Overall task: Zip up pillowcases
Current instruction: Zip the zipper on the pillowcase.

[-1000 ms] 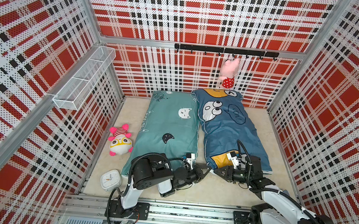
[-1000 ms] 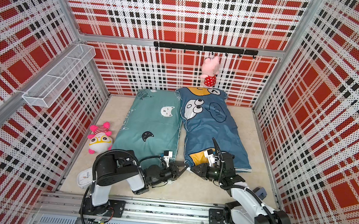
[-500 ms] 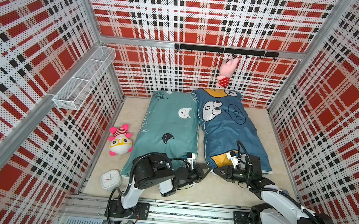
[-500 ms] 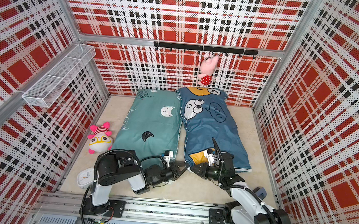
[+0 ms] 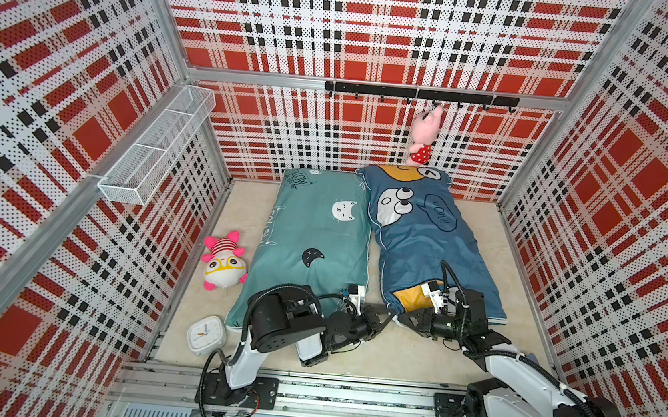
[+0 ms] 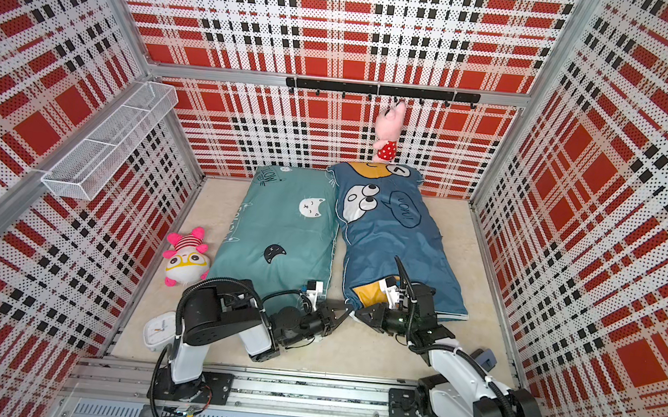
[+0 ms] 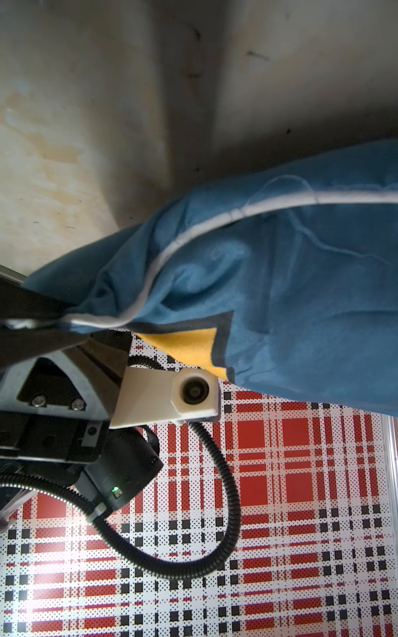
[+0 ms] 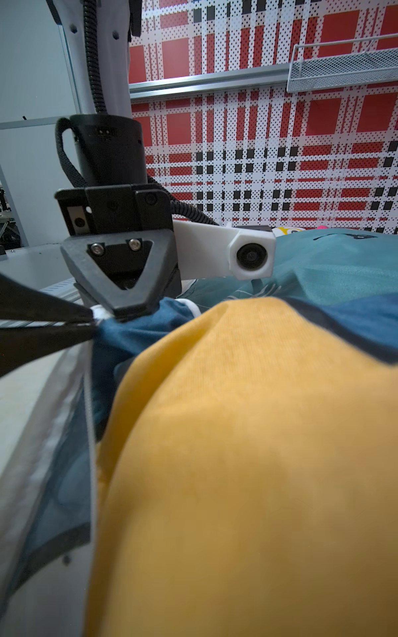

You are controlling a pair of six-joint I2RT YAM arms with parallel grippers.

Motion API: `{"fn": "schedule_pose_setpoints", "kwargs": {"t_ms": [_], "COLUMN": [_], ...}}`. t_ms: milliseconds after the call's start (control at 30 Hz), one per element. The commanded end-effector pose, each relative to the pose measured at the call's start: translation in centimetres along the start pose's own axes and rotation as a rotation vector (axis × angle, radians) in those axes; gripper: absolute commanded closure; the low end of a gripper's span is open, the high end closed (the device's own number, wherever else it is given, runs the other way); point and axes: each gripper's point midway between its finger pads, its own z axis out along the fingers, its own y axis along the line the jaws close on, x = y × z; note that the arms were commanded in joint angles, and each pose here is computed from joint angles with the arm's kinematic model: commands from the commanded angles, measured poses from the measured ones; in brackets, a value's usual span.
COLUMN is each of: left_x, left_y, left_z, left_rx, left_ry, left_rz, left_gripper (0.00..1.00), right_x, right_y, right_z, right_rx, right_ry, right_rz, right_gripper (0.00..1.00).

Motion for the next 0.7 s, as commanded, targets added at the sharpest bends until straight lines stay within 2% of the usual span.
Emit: {"fn": "schedule_pose_setpoints", "kwargs": {"t_ms": [0, 133, 667], "left_x": [0.4, 0.2, -1.6], "left_y": [-0.9, -1.0, -0.2], "left_z": [0.2, 0.0, -0.1], "left_rx": [0.043, 0.041, -0.017], "left_ry": [0.009, -0.001, -0.088], "left_rz": [0.006, 0.014, 0.036], "left_gripper": [1.00, 1.00, 1.00], "right_x": [0.0, -0.1, -0.5], "right_y": [0.0, 0.0, -0.6], "right_z": [0.1, 0.0, -1.0], "right_rx": [0.004, 0.015, 0.149], "right_ry": [-0.005, -0.007, -0.013], "right_rz": [-0.022, -0.028, -0.060], "right_gripper": [0.95, 1.00, 1.00]}}
